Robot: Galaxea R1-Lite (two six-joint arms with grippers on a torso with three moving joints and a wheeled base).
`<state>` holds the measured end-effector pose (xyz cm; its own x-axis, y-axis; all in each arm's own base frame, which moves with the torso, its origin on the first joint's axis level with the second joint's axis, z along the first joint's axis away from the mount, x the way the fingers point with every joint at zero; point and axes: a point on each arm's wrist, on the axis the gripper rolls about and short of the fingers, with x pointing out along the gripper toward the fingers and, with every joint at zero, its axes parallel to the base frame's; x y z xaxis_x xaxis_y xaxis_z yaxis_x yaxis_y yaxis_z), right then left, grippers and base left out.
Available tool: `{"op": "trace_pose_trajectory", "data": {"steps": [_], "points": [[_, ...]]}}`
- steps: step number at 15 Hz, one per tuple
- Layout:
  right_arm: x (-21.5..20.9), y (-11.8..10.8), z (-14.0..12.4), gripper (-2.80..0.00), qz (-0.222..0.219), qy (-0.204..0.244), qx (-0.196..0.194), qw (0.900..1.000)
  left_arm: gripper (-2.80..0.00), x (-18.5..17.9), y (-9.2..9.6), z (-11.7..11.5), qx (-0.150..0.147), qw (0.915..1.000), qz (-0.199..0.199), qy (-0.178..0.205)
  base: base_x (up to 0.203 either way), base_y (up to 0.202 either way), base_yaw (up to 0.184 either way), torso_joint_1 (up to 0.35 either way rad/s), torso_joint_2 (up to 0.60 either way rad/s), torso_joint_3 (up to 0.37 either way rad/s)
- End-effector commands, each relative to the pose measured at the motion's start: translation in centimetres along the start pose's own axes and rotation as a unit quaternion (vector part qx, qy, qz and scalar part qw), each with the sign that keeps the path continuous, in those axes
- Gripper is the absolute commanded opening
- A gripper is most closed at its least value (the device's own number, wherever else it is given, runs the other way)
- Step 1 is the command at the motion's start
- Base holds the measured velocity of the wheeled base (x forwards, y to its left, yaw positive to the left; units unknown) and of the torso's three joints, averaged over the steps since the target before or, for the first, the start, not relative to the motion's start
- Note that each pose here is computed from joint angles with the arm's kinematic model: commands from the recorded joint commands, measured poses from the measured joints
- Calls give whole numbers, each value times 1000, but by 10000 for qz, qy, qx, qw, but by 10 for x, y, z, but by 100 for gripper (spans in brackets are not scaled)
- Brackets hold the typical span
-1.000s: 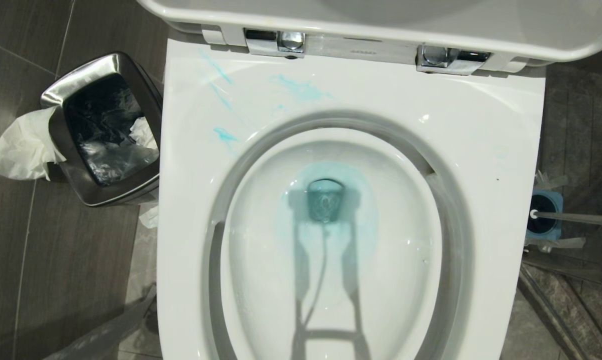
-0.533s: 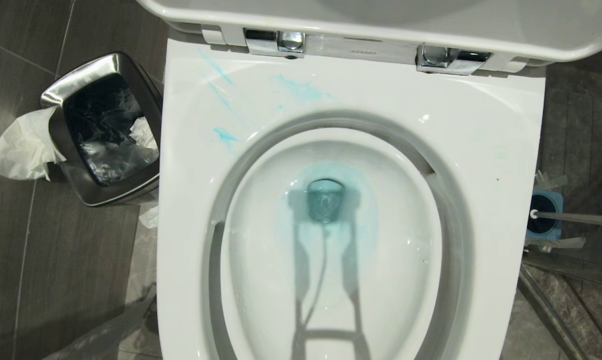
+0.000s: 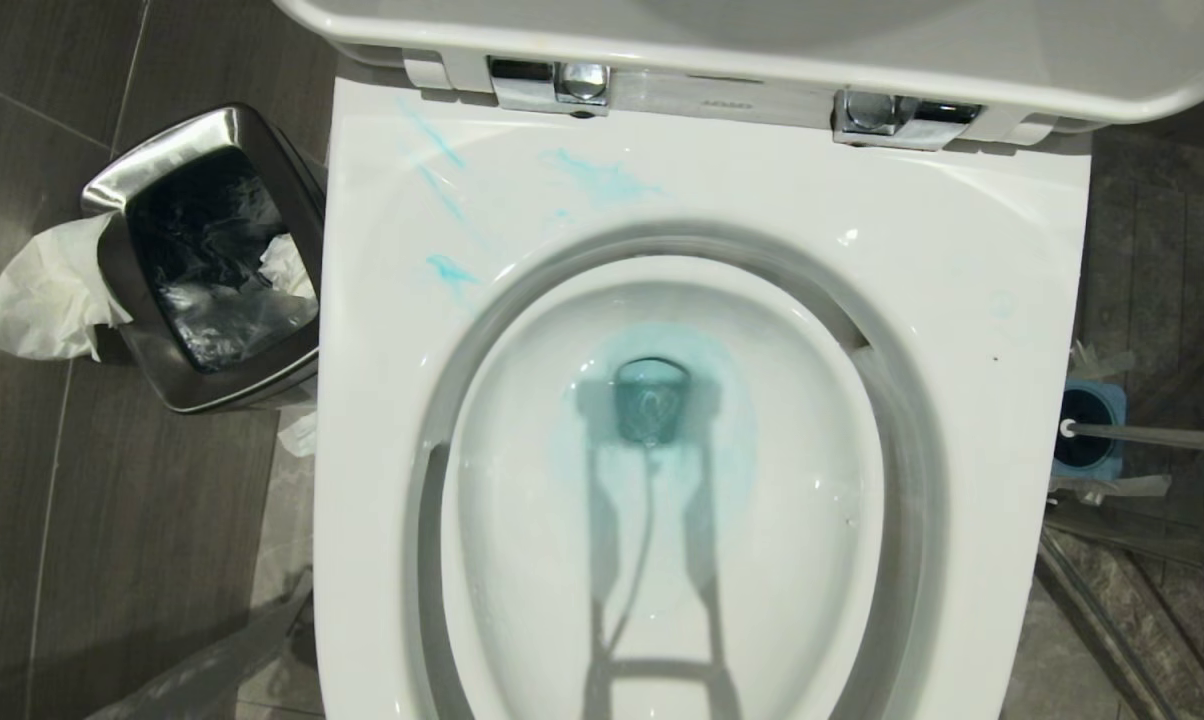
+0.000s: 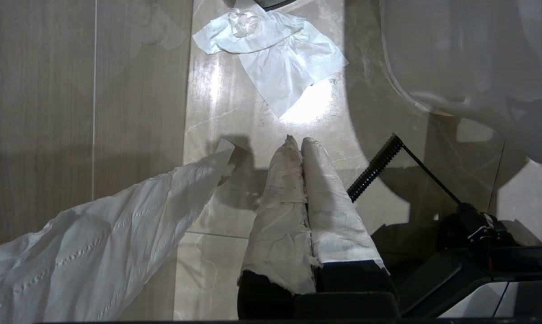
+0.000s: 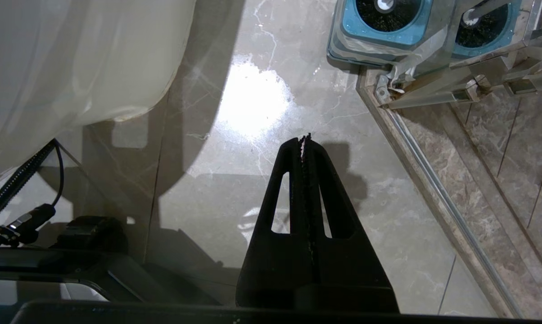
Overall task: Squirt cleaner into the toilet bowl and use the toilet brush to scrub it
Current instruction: Scrub the toilet bowl
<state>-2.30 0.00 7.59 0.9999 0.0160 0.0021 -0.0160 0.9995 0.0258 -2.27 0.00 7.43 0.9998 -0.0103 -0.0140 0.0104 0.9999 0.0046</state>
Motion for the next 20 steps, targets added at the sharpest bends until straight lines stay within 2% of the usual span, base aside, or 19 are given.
{"op": "trace_pose_trajectory", "data": {"steps": [1,20], "points": [[0,0,0,-280,4,11,1,10000,-280,0,0,0,0,10000,-2,6,0,0,0,0,0,0],[0,0,0,-280,-2,11,1,10000,-280,0,0,0,-8,10000,1,6,0,0,0,0,0,0]]}}
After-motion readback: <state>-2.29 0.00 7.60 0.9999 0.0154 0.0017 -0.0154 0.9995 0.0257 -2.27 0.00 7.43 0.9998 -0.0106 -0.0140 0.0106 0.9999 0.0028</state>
